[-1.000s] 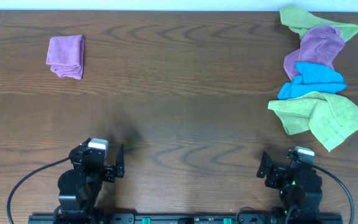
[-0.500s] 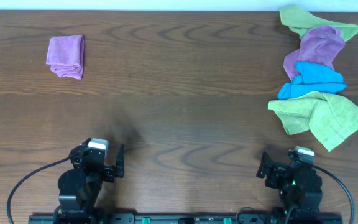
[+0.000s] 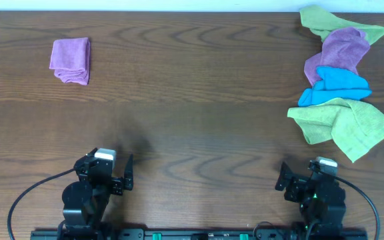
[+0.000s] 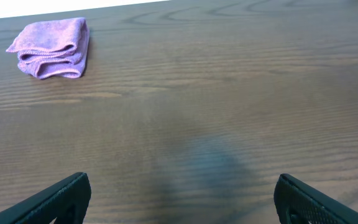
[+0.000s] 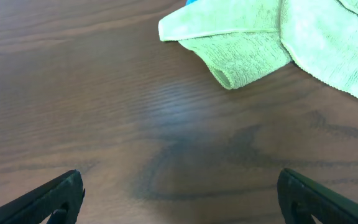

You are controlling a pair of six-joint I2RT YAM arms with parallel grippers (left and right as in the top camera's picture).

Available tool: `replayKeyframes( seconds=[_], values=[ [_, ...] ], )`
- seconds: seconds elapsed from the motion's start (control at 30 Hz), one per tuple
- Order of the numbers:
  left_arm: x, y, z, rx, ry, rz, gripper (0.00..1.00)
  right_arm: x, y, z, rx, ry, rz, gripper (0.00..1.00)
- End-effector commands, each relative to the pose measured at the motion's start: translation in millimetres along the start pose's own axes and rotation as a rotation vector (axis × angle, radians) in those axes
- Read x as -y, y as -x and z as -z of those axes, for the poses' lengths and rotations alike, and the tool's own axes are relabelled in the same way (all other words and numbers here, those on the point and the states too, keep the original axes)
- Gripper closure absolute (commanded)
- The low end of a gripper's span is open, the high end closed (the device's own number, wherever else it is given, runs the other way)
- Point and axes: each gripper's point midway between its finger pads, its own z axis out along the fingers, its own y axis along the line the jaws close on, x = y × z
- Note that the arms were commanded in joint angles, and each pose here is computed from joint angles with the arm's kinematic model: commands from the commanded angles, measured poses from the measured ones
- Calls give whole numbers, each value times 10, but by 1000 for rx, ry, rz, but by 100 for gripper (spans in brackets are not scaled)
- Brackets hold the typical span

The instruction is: Fold the cloth

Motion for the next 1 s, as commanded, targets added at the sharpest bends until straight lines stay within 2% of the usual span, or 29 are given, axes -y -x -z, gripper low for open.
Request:
replayKeyframes(
  seconds=[0.0,0.07,0.17,0.23,0.3,0.6,0.97],
  values=[
    [-3,-66,-28,-12,3,15,5,5,-9,-14,4,0,13,1],
    [-3,-66,-28,-12,3,16,4,-12,72,-12,37,8,-29,1],
    [-3,-66,-28,-12,3,16,5,-97,293,9,118,66,-283,1],
    [-3,-66,-28,-12,3,15,5,-187,342,22,117,131,-466,1],
    [-3,-66,-28,-12,3,16,5,-135,403,27,148,112,-551,1],
    [-3,-66,-28,-12,3,16,4,-51,685,78,277,94,-599,0],
    [-3,-66,-28,-12,3,16,5,49,839,-252,237,2,-571,1]
  ],
)
